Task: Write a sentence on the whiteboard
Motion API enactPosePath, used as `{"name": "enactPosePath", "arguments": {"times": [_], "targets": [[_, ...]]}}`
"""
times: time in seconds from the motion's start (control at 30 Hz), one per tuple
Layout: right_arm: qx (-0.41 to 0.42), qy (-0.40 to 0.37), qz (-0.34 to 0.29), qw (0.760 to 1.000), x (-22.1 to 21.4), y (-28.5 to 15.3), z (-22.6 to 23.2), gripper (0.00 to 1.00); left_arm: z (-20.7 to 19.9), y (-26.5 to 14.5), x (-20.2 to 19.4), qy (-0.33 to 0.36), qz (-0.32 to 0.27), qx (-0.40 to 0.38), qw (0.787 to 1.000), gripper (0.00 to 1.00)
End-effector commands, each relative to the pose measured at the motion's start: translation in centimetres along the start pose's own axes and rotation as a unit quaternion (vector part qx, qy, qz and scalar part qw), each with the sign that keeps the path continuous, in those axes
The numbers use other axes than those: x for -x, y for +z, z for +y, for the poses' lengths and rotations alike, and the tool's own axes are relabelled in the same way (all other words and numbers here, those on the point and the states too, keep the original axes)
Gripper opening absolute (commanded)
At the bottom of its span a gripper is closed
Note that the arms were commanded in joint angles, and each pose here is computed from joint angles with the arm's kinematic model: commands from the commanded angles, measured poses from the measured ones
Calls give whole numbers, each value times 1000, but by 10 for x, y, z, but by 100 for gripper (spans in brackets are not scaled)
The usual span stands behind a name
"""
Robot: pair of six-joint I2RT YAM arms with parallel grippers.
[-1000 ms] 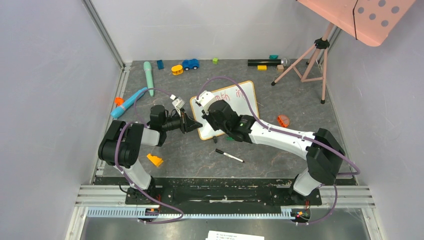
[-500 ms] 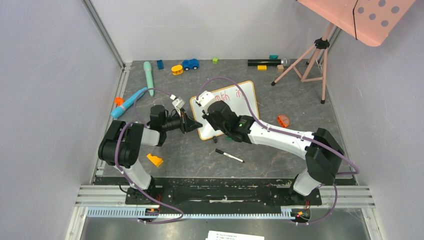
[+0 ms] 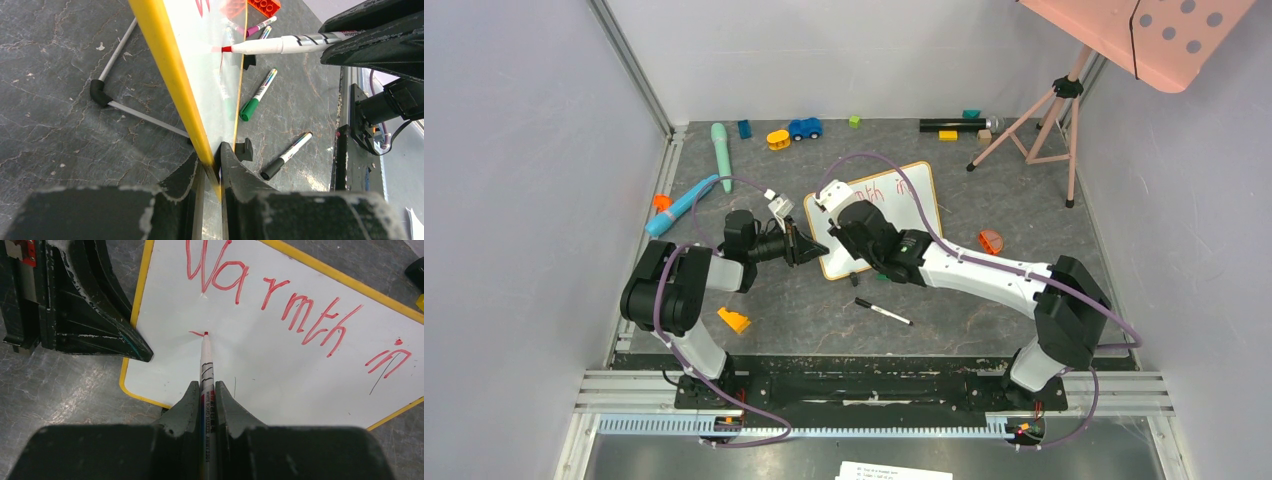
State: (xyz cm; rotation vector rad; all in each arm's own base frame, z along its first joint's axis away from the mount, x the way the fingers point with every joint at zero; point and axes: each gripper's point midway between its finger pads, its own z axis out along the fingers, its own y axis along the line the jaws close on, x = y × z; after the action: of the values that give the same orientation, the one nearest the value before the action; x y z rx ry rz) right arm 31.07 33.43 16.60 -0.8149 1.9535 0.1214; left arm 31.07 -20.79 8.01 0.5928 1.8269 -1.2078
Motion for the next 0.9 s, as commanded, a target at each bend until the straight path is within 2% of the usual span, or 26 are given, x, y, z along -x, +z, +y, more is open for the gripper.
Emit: {"name": "enactPosePath", "arguments": {"times": [0.0, 0.33, 0.87], "targets": [[-13, 7, -39, 999, 32, 1, -6, 0, 17, 0, 9, 36, -16, 36, 999, 2], [18, 1, -43, 999, 35, 5, 6, 0, 17, 0, 9, 36, -16, 36, 999, 2], [33, -1, -17, 999, 8, 1, 11, 0, 17, 1, 9, 35, -16, 36, 999, 2]]}}
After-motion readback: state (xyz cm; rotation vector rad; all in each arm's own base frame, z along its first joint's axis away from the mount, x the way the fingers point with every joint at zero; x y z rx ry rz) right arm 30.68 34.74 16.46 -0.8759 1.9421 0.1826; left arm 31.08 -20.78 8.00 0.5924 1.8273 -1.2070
